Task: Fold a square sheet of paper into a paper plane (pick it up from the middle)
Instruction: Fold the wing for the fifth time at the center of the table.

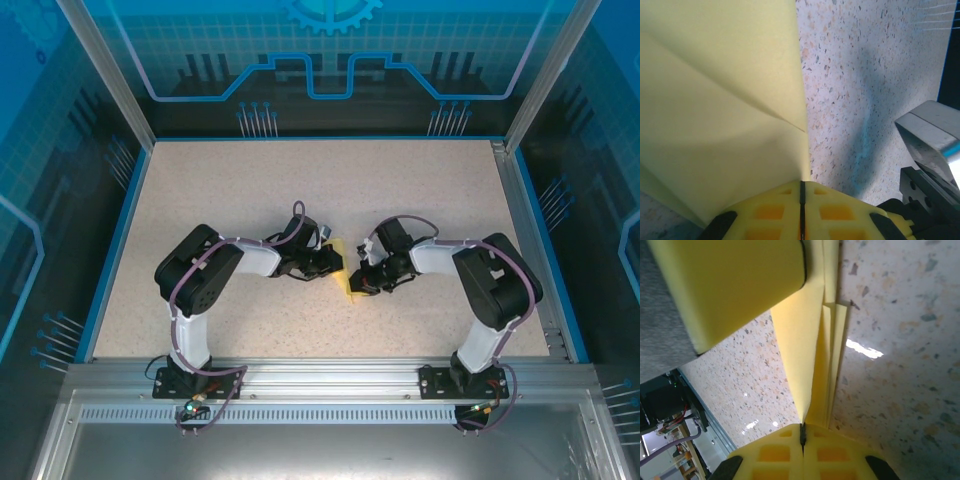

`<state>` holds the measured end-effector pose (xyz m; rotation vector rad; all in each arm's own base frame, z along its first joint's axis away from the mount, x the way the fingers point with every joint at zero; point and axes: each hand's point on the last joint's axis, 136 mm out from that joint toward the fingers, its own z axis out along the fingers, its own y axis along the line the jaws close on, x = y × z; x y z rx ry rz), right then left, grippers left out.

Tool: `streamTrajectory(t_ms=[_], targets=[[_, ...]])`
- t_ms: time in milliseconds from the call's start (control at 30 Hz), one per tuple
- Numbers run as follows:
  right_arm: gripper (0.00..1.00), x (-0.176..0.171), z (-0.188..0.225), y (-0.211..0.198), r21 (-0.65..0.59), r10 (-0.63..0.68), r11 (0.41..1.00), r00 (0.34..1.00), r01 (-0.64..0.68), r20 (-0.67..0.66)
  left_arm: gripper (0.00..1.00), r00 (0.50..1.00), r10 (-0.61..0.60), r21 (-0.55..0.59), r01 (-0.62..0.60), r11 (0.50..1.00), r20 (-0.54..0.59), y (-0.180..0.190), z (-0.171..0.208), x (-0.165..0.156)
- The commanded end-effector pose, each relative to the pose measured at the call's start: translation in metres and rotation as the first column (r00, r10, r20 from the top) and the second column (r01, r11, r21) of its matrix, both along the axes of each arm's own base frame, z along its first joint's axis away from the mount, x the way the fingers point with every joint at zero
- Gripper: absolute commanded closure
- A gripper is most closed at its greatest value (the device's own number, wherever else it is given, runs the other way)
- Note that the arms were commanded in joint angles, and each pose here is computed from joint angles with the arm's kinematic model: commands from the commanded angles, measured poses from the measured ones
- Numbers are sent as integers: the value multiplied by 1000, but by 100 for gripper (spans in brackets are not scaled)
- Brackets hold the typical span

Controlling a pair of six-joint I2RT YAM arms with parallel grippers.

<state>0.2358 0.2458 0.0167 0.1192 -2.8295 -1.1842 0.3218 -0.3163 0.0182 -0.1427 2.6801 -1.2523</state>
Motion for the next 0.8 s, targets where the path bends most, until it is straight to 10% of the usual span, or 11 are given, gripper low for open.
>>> streamTrajectory(t_ms=[0, 767], targets=[[94, -18, -15, -6, -6, 26, 1000, 997, -26, -73, 91, 997, -7, 62, 12, 998, -81, 9, -24, -12], [93, -40, -19, -2, -25, 102, 994, 989, -105, -105, 91, 995, -5, 75, 12, 997, -96, 11, -27, -13]])
